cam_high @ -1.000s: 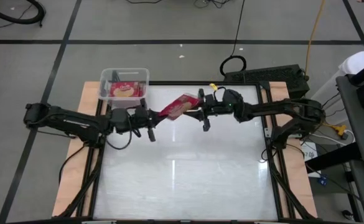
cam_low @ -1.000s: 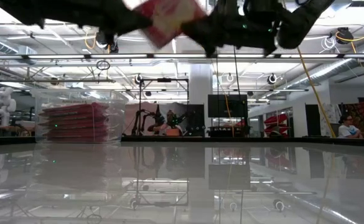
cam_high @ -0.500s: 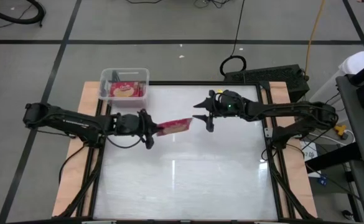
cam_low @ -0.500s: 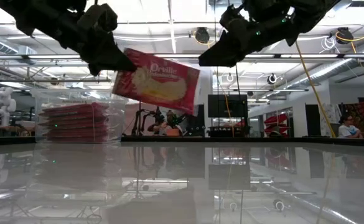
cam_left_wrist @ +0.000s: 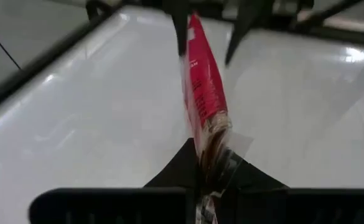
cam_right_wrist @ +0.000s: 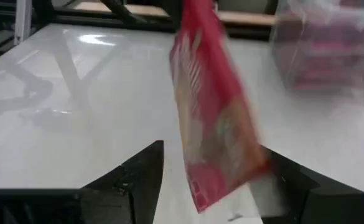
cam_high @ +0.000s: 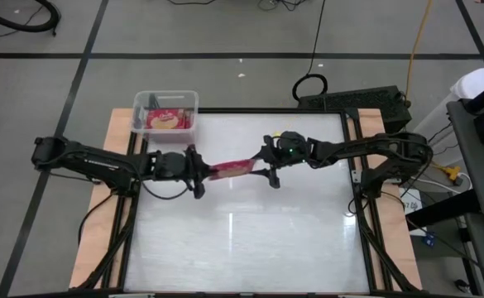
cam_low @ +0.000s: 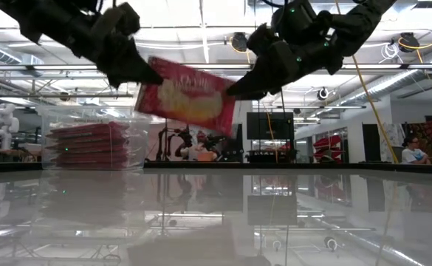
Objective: Sort popcorn bags into baskets
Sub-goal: Put the red popcorn bag into the transparent container
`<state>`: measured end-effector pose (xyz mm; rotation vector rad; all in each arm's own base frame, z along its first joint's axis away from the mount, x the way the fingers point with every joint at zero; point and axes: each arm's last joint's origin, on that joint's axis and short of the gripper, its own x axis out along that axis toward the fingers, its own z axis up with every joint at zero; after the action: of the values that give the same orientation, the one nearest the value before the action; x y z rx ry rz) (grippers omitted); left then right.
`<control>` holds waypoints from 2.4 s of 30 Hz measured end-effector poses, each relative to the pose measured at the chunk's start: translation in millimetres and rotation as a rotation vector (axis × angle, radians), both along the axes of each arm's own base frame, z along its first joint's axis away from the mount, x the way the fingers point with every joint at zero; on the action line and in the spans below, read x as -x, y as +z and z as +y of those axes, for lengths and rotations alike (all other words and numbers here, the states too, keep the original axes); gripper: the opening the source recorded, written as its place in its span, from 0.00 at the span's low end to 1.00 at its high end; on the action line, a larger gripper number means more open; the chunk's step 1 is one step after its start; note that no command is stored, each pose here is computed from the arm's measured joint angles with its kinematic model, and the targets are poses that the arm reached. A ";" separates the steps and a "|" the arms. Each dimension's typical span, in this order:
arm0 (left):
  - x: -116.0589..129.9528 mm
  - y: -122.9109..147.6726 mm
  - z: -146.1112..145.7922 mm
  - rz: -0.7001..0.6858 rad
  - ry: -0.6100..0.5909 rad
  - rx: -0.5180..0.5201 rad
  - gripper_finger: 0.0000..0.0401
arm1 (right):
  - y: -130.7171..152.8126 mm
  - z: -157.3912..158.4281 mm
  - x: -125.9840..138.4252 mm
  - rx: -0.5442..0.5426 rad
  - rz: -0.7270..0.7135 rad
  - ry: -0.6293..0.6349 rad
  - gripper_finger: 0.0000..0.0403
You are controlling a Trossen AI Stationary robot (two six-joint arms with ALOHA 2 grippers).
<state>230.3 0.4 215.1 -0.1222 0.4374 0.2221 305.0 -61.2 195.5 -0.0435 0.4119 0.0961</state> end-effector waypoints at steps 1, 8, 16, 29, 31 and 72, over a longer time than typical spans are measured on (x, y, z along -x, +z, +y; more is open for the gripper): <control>2.7 4.4 1.3 -0.019 0.002 0.000 0.05 | 0.9 -0.1 -0.6 0.011 -0.013 0.004 0.52; 21.6 31.6 9.7 -0.139 -0.020 -0.034 0.05 | 21.4 -3.0 -7.0 0.009 -0.249 0.080 0.50; 23.1 36.5 9.5 -0.159 -0.062 -0.122 0.05 | 28.9 -5.9 -7.5 0.016 -0.330 0.092 0.26; 30.0 54.0 10.7 -0.285 0.104 -0.167 0.43 | 40.3 -27.0 -3.2 0.050 -0.444 -0.019 0.02; 38.1 53.3 12.4 -0.248 0.205 -0.162 0.52 | 42.7 -32.6 -1.4 0.050 -0.466 -0.040 0.01; 34.5 34.1 25.2 -0.705 0.034 -0.184 0.34 | 73.8 -26.6 -40.8 -0.031 -0.782 -0.017 0.00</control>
<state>195.8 25.6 249.2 -0.0214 -0.2872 0.2358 345.8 -87.8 269.3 -0.0433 -0.3705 0.0625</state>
